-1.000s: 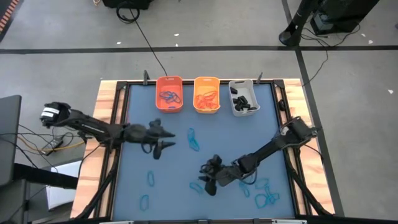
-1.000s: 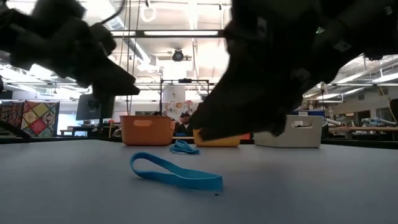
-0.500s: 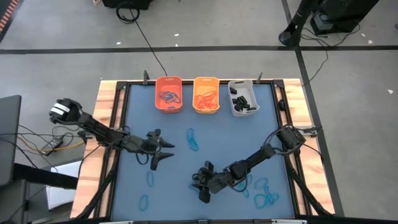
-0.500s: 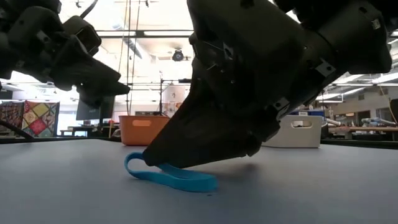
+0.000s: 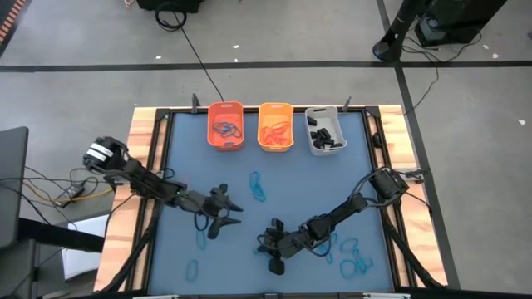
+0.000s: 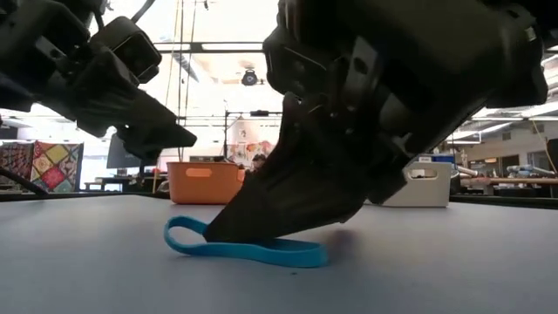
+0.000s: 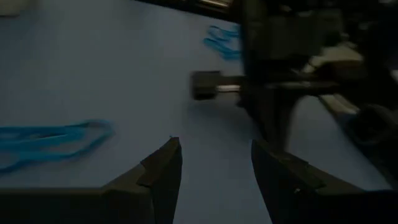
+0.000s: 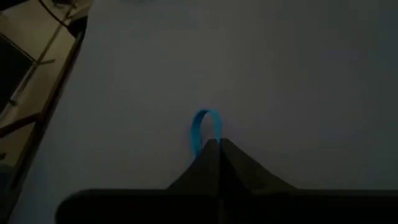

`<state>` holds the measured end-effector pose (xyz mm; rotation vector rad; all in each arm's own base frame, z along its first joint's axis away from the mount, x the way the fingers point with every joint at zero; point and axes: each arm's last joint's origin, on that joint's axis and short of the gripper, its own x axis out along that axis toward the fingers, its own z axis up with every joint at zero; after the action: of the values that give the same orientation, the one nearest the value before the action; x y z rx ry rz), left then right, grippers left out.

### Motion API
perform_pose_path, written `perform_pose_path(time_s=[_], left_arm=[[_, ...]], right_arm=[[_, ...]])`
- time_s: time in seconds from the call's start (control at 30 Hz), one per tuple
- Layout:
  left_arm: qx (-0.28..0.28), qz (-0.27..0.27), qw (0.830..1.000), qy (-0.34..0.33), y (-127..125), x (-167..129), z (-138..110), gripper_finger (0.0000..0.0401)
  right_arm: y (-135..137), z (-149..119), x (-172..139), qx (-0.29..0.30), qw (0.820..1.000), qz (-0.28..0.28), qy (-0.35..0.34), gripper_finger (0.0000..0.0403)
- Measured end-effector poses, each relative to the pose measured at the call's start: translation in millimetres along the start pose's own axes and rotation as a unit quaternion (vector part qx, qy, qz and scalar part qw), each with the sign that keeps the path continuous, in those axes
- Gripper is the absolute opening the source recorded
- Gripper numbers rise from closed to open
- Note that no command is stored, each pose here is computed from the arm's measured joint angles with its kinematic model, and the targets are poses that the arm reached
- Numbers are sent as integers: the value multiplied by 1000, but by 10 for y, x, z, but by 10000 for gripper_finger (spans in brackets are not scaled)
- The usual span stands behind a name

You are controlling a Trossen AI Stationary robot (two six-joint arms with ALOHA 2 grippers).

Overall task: Sort rubber bands into baskets
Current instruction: Put the blue rubber band into the orange bin

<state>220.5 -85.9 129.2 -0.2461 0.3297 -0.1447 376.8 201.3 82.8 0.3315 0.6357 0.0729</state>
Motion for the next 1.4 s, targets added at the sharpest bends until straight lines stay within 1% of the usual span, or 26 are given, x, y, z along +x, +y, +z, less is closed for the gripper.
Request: perform_pose_path(time_s=[0.1,0.17,0.23,0.4,0.53,0.6,0.77,1.03,1.13,1.27,1.4], left_arm=[[0,-24,1000,14,-43,77,-10,197],[1,-28,999,19,-73,131,-17,197],[3,-29,999,22,-96,177,-24,197],[2,-30,999,19,-144,318,12,197],[-1,-29,999,16,-181,448,38,197],[1,-28,999,19,-195,506,39,197],[0,-30,1000,9,-237,632,94,197],[-4,-30,1000,-2,-275,701,174,195],[-13,-26,1000,1,-255,705,174,170],[-44,-8,999,14,-172,719,167,109],[-47,-1,999,20,-96,731,177,58]], right_arm=[[13,30,-44,-4,1000,-5,5,16],[15,64,-100,-11,1000,-22,10,10],[14,112,-176,-20,998,-51,9,6],[18,309,-391,-32,992,-123,-24,7],[16,387,-489,-43,986,-155,-38,5],[21,434,-517,-45,984,-162,-50,5],[-16,448,-518,-52,981,-180,-54,5],[-7,434,-527,-66,977,-193,-57,5],[-8,431,-527,-73,977,-195,-54,5],[-7,431,-527,-81,976,-194,-53,5],[-10,436,-529,-82,975,-200,-57,6]])
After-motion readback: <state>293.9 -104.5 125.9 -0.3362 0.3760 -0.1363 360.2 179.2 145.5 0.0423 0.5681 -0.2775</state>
